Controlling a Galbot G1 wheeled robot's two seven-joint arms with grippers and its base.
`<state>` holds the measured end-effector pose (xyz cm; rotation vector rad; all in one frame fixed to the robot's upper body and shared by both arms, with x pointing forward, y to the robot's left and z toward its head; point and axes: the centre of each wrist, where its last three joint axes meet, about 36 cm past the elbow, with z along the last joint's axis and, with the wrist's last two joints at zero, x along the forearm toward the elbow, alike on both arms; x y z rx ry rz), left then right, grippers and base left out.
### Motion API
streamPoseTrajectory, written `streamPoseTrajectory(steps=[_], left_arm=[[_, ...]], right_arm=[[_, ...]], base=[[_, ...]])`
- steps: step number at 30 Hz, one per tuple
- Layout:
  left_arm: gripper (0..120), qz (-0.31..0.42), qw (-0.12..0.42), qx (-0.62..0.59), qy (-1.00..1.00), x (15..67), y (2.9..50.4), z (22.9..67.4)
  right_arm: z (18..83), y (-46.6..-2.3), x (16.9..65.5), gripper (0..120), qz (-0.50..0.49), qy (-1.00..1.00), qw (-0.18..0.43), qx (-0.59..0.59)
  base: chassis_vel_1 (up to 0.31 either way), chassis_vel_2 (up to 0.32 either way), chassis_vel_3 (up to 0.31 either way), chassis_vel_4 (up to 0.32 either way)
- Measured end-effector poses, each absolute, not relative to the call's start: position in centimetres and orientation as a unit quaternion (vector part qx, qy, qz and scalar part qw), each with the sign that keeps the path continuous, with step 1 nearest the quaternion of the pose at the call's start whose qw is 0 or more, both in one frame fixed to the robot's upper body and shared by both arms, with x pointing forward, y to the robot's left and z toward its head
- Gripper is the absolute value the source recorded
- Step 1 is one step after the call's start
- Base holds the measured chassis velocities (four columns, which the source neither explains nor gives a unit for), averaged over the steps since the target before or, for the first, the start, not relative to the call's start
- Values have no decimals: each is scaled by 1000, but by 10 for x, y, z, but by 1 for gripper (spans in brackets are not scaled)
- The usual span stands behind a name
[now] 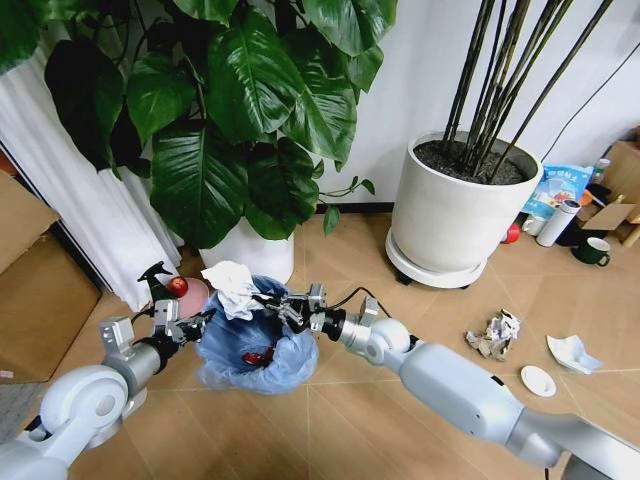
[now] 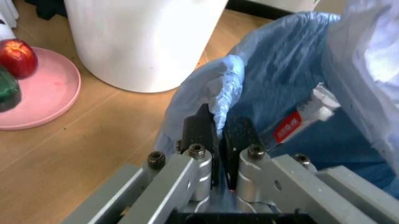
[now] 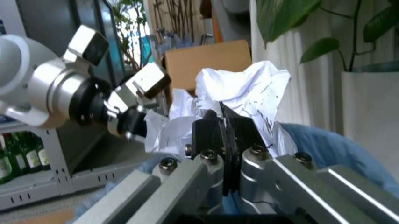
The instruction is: Pick up the trash bin and place the garbage on the floor into it.
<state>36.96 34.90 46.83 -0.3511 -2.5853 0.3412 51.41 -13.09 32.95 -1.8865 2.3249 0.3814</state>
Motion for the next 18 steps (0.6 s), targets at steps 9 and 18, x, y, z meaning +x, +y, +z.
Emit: streamPoseTrajectory(steps=[9,18], left_arm=[[0,125,255,-124,-951,369,352,467],[0,122,256,-119,-952,372,354,467]], right_arm=[[341,-144,518,25,118,776,75,-615],[357,-165,521,59,111,786,88,-601]], base=[[0,0,0,0],[0,0,0,0]])
